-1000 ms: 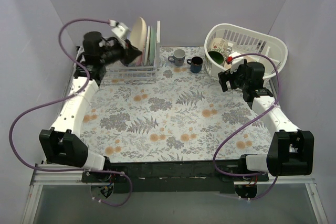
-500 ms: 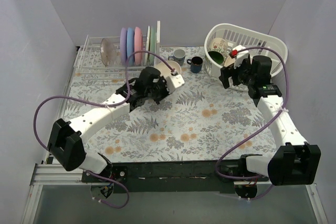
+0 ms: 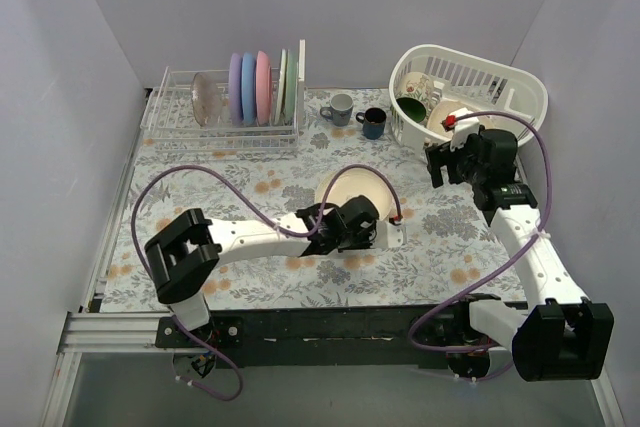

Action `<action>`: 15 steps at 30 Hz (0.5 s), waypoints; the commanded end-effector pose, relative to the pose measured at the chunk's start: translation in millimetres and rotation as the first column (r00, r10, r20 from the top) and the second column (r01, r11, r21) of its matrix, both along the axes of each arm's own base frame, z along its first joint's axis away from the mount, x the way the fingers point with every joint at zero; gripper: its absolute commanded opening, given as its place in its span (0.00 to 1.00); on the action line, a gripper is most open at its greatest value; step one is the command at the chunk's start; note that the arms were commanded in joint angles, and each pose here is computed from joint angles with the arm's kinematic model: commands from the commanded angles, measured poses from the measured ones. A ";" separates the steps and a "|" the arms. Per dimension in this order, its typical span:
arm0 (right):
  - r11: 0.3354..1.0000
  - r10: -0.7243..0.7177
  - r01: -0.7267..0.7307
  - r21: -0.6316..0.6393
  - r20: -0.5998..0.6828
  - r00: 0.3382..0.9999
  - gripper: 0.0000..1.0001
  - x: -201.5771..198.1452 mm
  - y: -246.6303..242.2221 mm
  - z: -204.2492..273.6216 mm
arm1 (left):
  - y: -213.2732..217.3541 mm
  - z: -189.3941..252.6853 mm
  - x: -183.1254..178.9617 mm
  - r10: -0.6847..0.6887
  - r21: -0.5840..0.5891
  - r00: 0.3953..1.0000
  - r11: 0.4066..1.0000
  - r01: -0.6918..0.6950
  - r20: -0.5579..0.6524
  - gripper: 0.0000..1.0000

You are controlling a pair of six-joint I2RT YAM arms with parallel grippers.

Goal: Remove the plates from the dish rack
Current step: Place the plate at the center of the board.

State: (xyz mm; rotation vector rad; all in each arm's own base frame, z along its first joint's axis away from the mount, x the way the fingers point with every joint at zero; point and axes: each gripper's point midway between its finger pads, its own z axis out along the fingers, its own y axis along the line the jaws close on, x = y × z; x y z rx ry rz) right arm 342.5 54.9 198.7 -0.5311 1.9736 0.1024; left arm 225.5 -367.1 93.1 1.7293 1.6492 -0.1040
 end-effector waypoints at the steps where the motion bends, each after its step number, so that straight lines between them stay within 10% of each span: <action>1: 0.981 -0.195 0.195 -0.006 0.042 0.980 0.93 17.5 -31.2 7.0 | -34.5 11.2 3.9 -0.044 -0.021 0.991 0.999 0.047 0.124 0.00; 15: 0.951 -0.307 0.308 -0.016 0.015 0.951 0.93 21.9 -64.8 -11.0 | -106.3 -8.3 -26.0 -0.214 0.016 0.958 0.976 0.215 0.191 0.00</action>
